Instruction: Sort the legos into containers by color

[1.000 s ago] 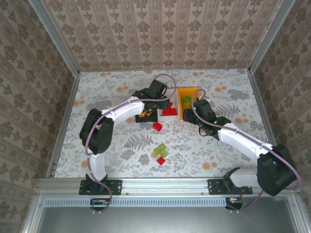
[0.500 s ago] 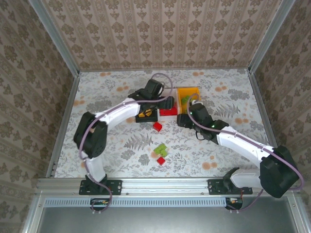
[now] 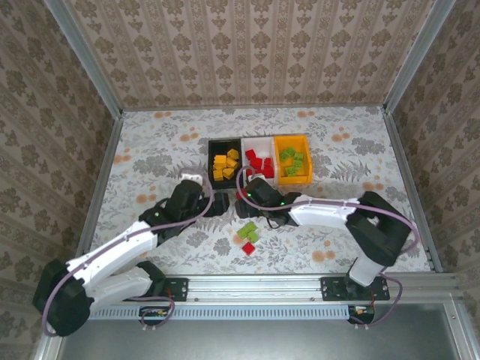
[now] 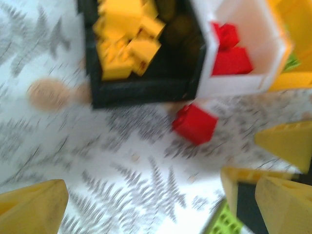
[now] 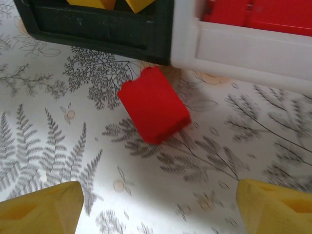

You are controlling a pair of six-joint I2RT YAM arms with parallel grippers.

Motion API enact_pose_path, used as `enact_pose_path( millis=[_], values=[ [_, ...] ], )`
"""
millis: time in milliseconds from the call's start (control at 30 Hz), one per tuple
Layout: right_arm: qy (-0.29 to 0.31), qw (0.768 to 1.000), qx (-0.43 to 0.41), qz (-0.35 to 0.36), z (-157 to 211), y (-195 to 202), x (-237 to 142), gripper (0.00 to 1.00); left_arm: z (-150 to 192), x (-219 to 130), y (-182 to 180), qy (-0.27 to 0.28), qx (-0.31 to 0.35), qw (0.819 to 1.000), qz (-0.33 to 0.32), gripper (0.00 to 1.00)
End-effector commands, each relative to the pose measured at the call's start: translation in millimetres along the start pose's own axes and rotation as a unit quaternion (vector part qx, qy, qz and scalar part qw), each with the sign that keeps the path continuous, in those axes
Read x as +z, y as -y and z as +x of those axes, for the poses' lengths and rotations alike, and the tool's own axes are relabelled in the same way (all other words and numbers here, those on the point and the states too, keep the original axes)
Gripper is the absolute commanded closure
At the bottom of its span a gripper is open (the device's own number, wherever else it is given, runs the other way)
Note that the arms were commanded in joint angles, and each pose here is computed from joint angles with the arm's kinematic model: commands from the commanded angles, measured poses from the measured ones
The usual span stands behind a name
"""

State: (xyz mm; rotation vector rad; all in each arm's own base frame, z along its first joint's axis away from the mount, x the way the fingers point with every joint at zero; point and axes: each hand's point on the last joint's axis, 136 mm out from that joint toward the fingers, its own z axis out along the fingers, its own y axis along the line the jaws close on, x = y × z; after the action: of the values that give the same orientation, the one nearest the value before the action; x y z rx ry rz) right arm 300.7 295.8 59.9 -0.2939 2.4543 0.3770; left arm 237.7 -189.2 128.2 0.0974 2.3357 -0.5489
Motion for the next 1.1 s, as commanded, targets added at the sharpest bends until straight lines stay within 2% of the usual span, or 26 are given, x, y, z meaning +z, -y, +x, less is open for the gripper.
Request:
enact_pose_path(
  millis=[0, 167, 333, 433, 567, 733, 900, 1067],
  values=[
    [0.032, 0.999, 0.019, 0.03, -21, -2, 18, 0.16, 9, -10, -17, 0.015, -0.041, 0.999, -0.019, 0.0],
    [0.028, 0.998, 0.005, 0.057, -25, -2, 42, 0.19, 24, -14, -32, 0.009, -0.055, 0.998, -0.032, 0.0],
    [0.016, 0.998, -0.012, 0.063, -26, -2, 59, 0.26, 27, -16, -37, 0.009, -0.059, 0.998, -0.032, 0.0],
    [0.011, 0.998, -0.025, 0.057, -25, -5, 64, 0.33, 27, -16, -38, 0.009, -0.061, 0.998, -0.032, 0.0],
    [0.01, 0.999, -0.031, 0.043, -25, -9, 61, 0.51, 26, -16, -38, 0.011, -0.066, 0.997, -0.031, 0.0],
    [0.028, 0.999, -0.027, 0.009, -31, -18, 41, 0.69, 23, -17, -38, 0.016, -0.069, 0.997, -0.032, 0.0],
    [0.061, 0.998, -0.018, -0.023, -44, -23, -4, 0.72, 19, -17, -34, 0.018, -0.059, 0.998, -0.025, 0.0],
    [0.088, 0.996, 0.007, -0.009, -80, -5, -38, 0.72, 17, -16, -33, 0.019, -0.055, 0.998, -0.024, 0.0]
  ],
)
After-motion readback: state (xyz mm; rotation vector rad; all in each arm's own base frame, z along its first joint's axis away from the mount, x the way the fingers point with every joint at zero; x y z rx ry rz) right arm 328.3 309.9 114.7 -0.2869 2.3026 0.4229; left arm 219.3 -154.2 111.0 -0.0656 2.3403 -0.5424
